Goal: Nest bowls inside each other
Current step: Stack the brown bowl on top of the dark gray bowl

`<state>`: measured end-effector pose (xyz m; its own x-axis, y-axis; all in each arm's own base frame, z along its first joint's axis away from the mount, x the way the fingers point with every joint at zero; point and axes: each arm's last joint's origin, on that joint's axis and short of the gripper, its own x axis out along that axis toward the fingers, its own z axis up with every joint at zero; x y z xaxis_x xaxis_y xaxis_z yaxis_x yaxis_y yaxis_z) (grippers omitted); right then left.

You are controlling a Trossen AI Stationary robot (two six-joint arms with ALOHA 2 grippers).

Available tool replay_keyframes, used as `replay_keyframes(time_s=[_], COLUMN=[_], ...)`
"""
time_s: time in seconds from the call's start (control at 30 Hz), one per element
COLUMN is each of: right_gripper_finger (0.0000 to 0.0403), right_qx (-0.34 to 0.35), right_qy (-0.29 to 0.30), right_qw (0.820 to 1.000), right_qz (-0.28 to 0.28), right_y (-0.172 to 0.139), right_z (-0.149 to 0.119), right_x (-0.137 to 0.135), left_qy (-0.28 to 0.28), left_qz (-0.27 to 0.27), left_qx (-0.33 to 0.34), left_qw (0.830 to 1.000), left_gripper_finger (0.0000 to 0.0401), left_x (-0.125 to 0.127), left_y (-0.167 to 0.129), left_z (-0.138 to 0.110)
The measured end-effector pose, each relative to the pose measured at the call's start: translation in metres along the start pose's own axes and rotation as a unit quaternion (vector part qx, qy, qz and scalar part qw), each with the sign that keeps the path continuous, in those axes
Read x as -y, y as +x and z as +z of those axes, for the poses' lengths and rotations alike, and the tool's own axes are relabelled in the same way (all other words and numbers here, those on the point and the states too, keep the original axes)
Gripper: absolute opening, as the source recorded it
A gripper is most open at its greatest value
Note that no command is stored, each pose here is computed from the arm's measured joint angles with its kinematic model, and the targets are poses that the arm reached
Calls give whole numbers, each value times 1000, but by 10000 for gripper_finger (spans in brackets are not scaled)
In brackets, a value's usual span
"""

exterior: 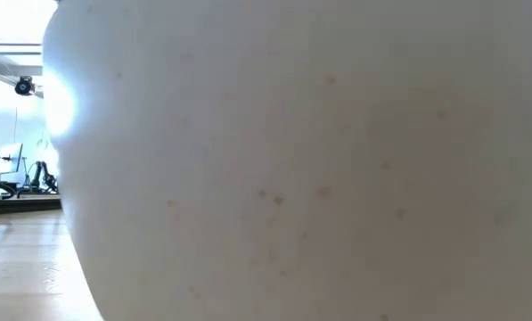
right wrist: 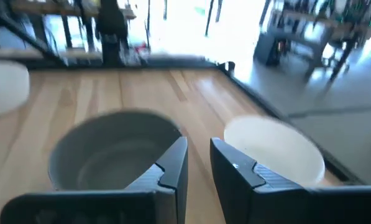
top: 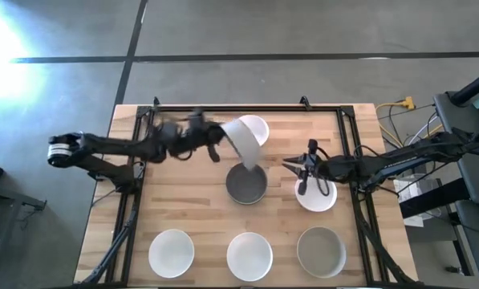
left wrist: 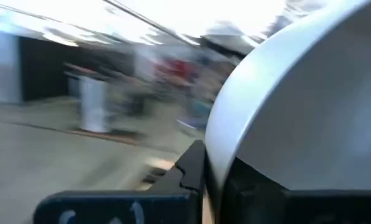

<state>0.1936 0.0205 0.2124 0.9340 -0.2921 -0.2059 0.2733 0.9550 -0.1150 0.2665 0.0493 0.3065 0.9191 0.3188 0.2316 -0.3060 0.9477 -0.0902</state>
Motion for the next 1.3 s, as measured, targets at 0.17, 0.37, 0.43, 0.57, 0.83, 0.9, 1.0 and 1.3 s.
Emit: replay_keyframes(time_s=[0.17,0.37,0.43,0.57,0.83,0.9,1.0,1.3], right_gripper_finger=[63,63,63,63,63,63,63,63], right_qx=[60,61,60,49,-40,-47,-51,-70], right_qy=[-19,-46,-55,-86,-117,-114,-112,-96], right_qw=[998,997,996,995,989,988,988,989], right_qz=[28,31,30,28,-84,-91,-92,-88], right_y=[3,12,16,19,6,0,-8,-27], right_z=[0,5,8,10,14,17,18,13], right_x=[-3,-8,-10,-12,2,5,9,16], left_qy=[-12,6,27,61,112,127,135,200], left_qz=[168,109,71,-17,-125,-144,-175,-227], left_qx=[43,-63,-131,-262,-417,-461,-521,-615], left_qw=[985,992,988,963,893,867,825,728], left_gripper_finger=[0,0,0,0,0,0,0,0], left_x=[7,17,22,30,36,36,35,27], left_y=[-33,-30,-21,2,60,79,107,156], left_z=[-33,-43,-36,-7,25,14,-3,-38])
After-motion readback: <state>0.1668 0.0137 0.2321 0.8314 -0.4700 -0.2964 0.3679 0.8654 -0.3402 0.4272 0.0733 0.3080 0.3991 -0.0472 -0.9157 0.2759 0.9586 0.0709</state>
